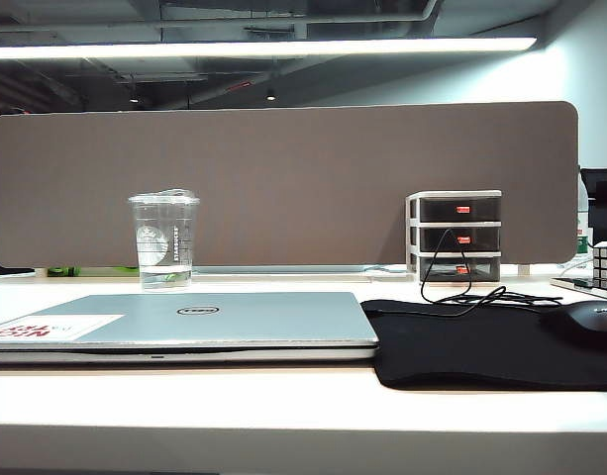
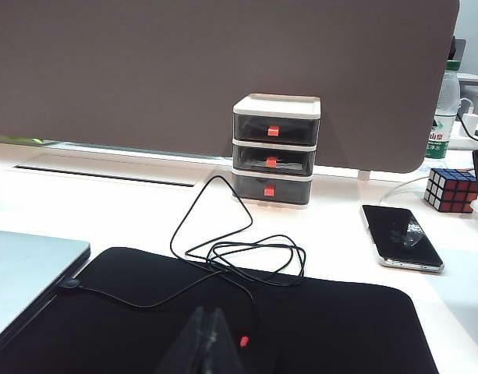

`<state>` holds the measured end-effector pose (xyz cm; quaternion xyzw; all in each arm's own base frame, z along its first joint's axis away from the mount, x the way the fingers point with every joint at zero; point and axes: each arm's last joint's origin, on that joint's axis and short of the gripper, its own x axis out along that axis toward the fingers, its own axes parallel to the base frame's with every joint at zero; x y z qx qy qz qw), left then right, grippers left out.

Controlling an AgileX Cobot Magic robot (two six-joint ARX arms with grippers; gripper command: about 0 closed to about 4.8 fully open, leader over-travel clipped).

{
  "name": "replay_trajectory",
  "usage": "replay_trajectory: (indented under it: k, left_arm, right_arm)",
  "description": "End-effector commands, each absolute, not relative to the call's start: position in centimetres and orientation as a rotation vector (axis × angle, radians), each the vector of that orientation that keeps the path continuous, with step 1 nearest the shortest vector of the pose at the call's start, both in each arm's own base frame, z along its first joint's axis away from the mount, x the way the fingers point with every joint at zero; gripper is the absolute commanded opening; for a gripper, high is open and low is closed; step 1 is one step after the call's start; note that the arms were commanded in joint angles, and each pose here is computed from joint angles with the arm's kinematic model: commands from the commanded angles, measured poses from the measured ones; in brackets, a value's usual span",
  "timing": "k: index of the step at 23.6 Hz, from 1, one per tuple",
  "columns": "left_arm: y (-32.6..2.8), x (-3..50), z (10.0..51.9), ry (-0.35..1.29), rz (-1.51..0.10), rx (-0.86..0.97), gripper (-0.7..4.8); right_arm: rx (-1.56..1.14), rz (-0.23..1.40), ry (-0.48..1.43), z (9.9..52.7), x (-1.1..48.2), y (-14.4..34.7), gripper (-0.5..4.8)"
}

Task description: Pick up the coffee cup and place it on the left side of the laptop.

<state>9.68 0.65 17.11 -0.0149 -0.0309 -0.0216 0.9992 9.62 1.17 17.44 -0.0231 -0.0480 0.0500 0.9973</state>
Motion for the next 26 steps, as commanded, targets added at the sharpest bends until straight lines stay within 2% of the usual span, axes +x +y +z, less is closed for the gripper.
replay_trajectory:
  k: [1, 12, 15, 17, 22, 26]
  left_arm:
    - [0.7, 9.7, 17.2, -0.07, -0.044, -0.027, -0.05]
    - [0.7, 9.7, 17.2, -0.07, -0.044, -0.027, -0.05]
    - [0.7, 9.7, 17.2, -0.071, -0.044, -0.028, -0.05]
    - [0.7, 9.7, 17.3, -0.073, -0.044, -0.027, -0.05]
    - [0.6, 9.7, 17.2, -0.071, -0.068, -0.027, -0.05]
    - [0.6, 9.7, 17.2, -0.069, -0.067, -0.027, -0.05]
  right_arm:
    - [-0.048, 0.099, -0.103, 17.4, 9.6, 1.2, -0.01]
    - [-0.042, 0.107, -0.103, 17.4, 9.6, 1.2, -0.01]
    - [0.019, 0.156, -0.099, 17.4, 9.6, 1.3, -0.01]
    - [0.085, 0.229, -0.09, 17.4, 9.6, 1.5, -0.01]
    - [0.149, 0.68, -0.043, 17.4, 9.0, 2.7, -0.01]
    - [0.144, 0.744, -0.036, 17.4, 8.9, 2.8, -0.01]
